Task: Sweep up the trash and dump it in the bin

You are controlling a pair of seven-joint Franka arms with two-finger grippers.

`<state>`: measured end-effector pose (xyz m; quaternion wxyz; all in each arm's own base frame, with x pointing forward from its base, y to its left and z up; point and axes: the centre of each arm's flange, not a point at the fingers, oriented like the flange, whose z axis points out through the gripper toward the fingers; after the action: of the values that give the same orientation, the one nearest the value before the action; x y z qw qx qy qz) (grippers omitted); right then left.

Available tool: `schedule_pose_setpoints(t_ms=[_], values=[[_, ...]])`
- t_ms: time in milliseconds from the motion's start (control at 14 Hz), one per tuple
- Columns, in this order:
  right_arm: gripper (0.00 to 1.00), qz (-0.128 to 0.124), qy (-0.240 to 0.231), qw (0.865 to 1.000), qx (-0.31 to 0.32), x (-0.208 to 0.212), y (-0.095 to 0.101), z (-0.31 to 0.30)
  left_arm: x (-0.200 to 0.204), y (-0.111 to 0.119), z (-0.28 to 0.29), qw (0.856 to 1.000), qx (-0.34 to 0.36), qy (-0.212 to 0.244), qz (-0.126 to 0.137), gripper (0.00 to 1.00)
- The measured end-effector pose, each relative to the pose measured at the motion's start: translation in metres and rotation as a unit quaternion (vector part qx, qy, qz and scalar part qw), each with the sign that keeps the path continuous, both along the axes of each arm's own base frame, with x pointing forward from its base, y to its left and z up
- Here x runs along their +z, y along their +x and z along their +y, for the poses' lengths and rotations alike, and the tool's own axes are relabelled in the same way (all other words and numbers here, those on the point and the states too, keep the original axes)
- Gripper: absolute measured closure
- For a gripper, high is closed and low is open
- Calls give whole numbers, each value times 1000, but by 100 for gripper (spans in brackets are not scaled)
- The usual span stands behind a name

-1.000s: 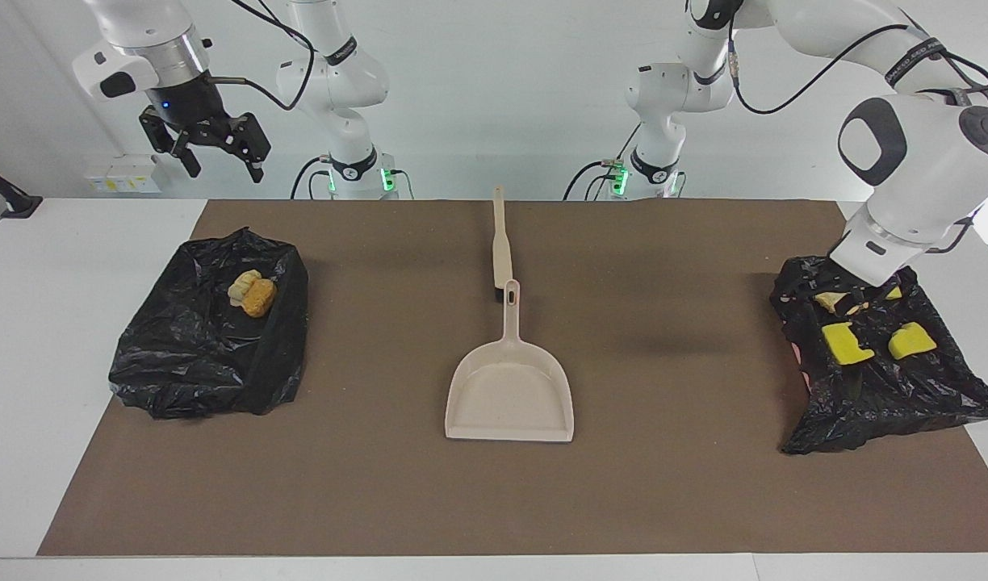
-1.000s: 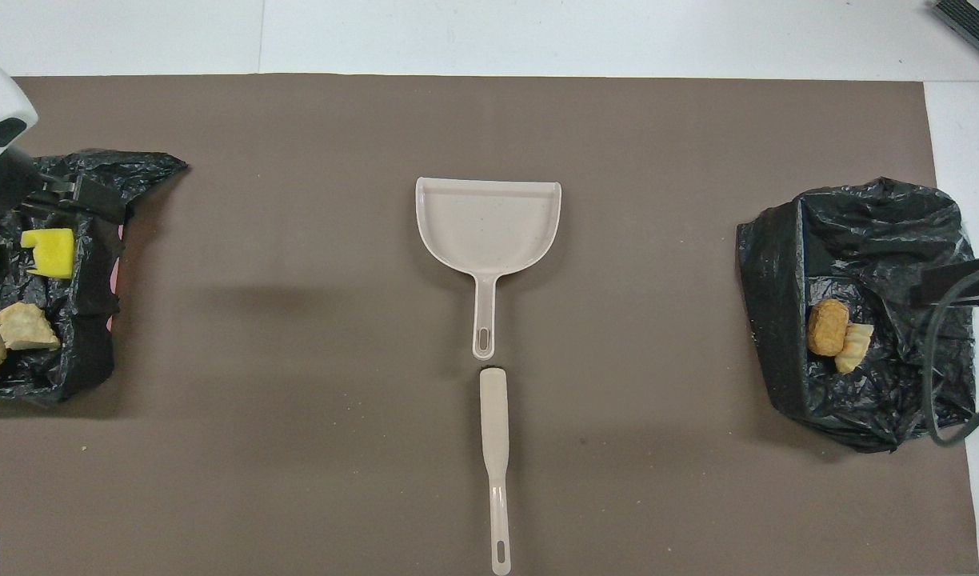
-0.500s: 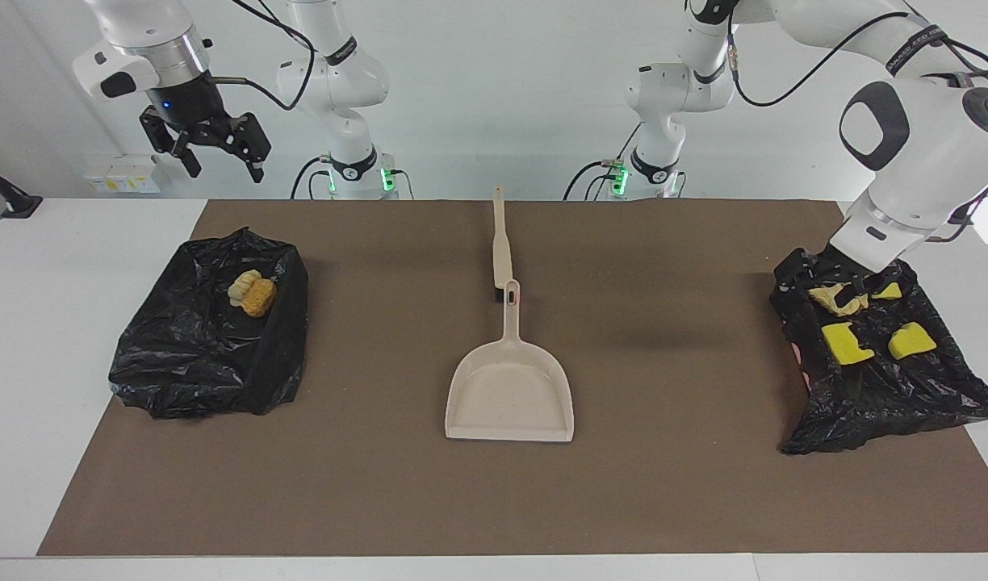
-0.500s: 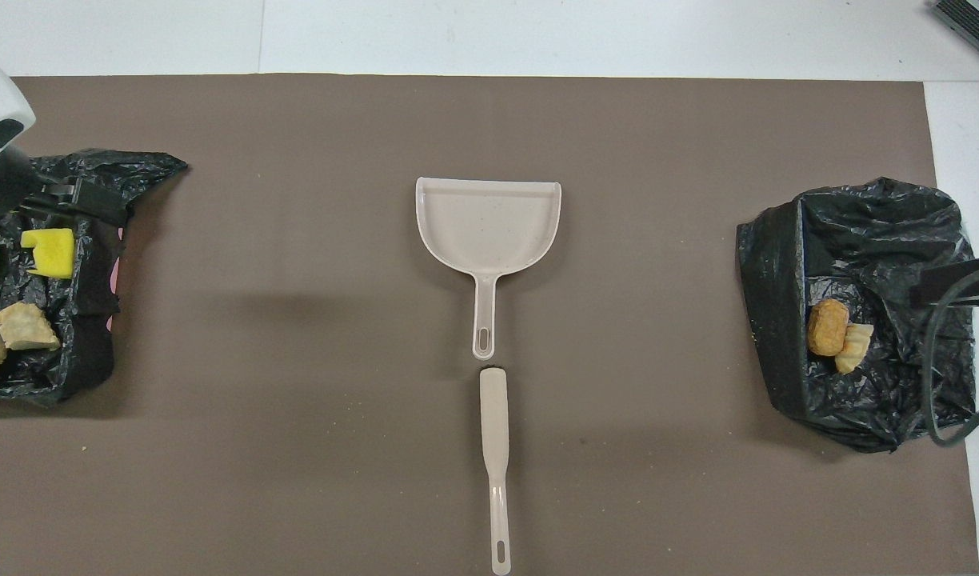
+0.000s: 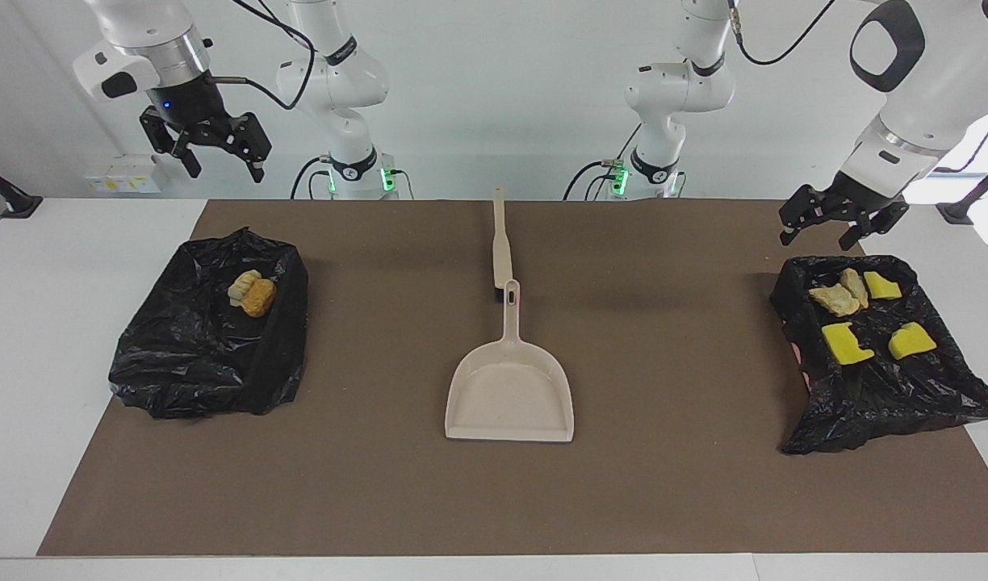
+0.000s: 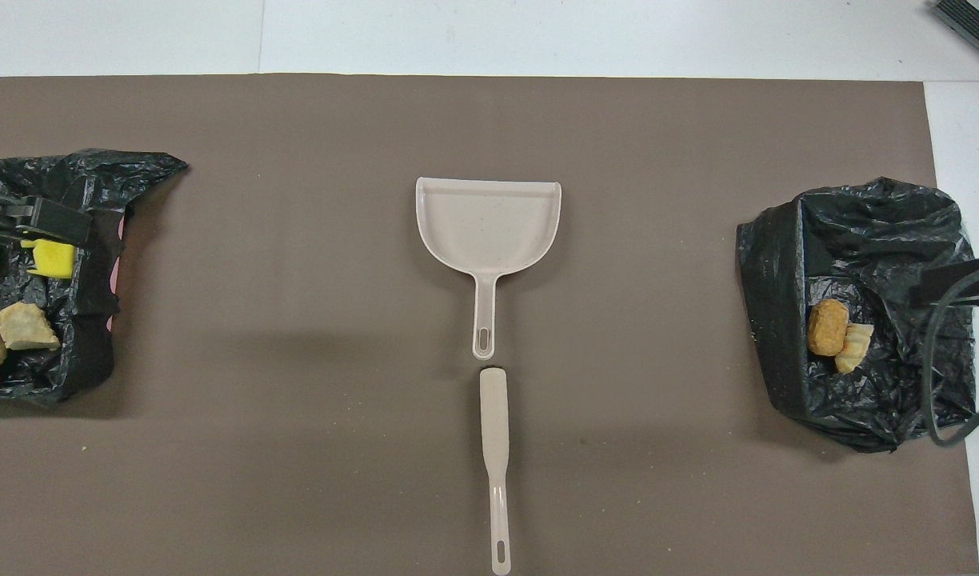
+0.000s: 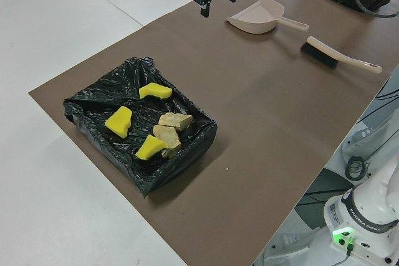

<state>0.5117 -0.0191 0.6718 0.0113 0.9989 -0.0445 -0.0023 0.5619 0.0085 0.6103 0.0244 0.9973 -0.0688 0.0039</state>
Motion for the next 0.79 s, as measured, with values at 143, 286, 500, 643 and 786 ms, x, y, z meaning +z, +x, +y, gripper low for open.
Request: schedule_pose_setpoints(t_ms=[143, 286, 500, 643, 786], values=[[0, 0, 0, 1000, 3, 0, 0, 0, 7, -7, 0, 1000, 0, -1, -1, 0], [0, 0, 0, 1000, 3, 0, 0, 0, 12, -12, 1, 1000, -1, 2, 8, 0], [0, 0, 0, 1000, 4, 0, 0, 0, 14, -14, 0, 1000, -2, 6, 11, 0], [0, 0, 0, 1000, 4, 0, 0, 0, 13, -15, 0, 1000, -3, 6, 14, 0], [0, 0, 0, 1000, 4, 0, 0, 0, 13, -15, 0, 1000, -3, 7, 17, 0]])
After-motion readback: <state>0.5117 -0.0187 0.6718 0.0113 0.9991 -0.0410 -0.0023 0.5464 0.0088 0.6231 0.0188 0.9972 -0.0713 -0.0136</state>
